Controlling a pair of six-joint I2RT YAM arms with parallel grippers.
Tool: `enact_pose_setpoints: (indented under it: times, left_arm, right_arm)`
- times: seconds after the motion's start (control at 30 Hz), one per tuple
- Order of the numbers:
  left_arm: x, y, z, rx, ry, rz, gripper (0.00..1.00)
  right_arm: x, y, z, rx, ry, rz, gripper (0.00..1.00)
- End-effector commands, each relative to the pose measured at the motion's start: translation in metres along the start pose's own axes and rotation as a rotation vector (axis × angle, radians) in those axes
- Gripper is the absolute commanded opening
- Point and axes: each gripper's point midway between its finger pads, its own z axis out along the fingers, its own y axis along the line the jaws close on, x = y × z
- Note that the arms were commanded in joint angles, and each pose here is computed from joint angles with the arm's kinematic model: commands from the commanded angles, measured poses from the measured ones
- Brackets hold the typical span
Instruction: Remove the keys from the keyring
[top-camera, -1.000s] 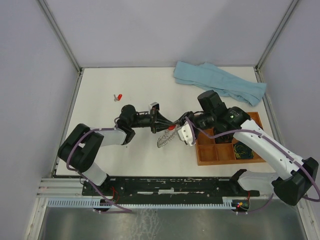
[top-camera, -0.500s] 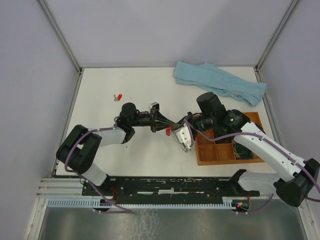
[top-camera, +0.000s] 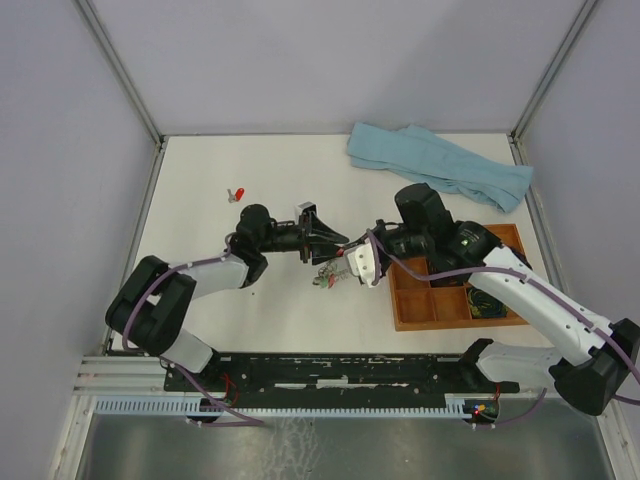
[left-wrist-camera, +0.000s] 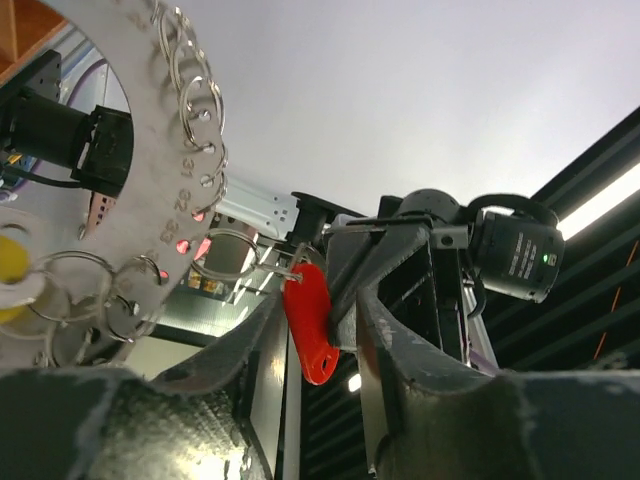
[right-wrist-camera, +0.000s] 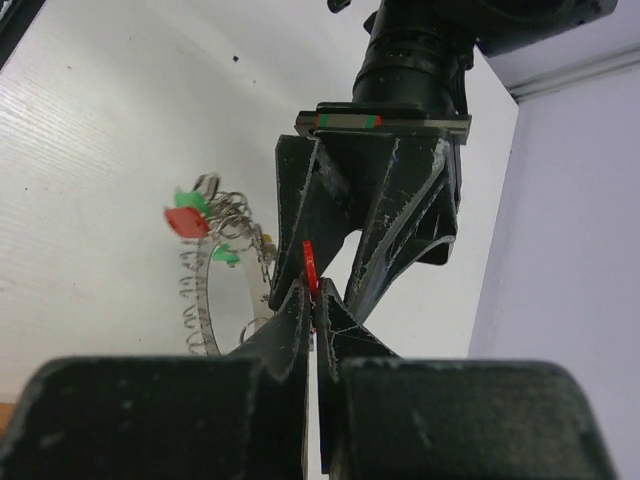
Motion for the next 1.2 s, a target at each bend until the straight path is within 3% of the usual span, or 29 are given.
enact_pose_setpoints:
  times: [0.0, 0.13, 0.3, 0.43, 0.6, 0.7, 0.77, 0.9, 1.17]
  left_arm:
    - [0.025, -0.029, -0.005, 0.089, 0.027, 0.196, 0.42]
    - [0.028, -0.023, -0.015, 0.105, -0.006, 0.254, 0.48]
    - [0.025, -0.009, -0.029, 0.091, -0.087, 0.432, 0.5]
    - [0.025, -0.011, -0.039, 0.079, -0.222, 0.759, 0.5]
    - [0.045, -0.029, -0.055, 0.132, -0.47, 1.356, 0.53]
    - [0.057, -0.029, -0.065, 0.158, -0.597, 1.666, 0.61]
    - [0.063, -0.028, -0.073, 0.211, -0.642, 1.783, 0.68]
    - [0.071, -0.026, -0.071, 0.263, -0.625, 1.936, 0.7]
    - [0.064, -0.036, -0.042, 0.253, -0.506, 2.068, 0.7]
  right_arm:
    - [-0.008, -0.022, -0.009, 0.097, -0.025, 0.109, 0.01]
    - [-0.01, -0.027, -0.017, 0.116, -0.077, 0.22, 0.01]
    - [-0.015, -0.028, -0.027, 0.102, -0.172, 0.36, 0.01]
    - [-0.022, -0.028, -0.033, 0.071, -0.249, 0.476, 0.01]
    - [-0.031, -0.027, -0.036, 0.02, -0.301, 0.577, 0.01]
    - [-0.037, -0.025, -0.037, -0.02, -0.321, 0.63, 0.01]
    - [-0.042, -0.025, -0.038, -0.047, -0.334, 0.665, 0.01]
    - [-0.051, -0.021, -0.041, -0.097, -0.367, 0.698, 0.01]
    - [-0.058, -0.008, -0.047, -0.162, -0.358, 0.701, 0.01]
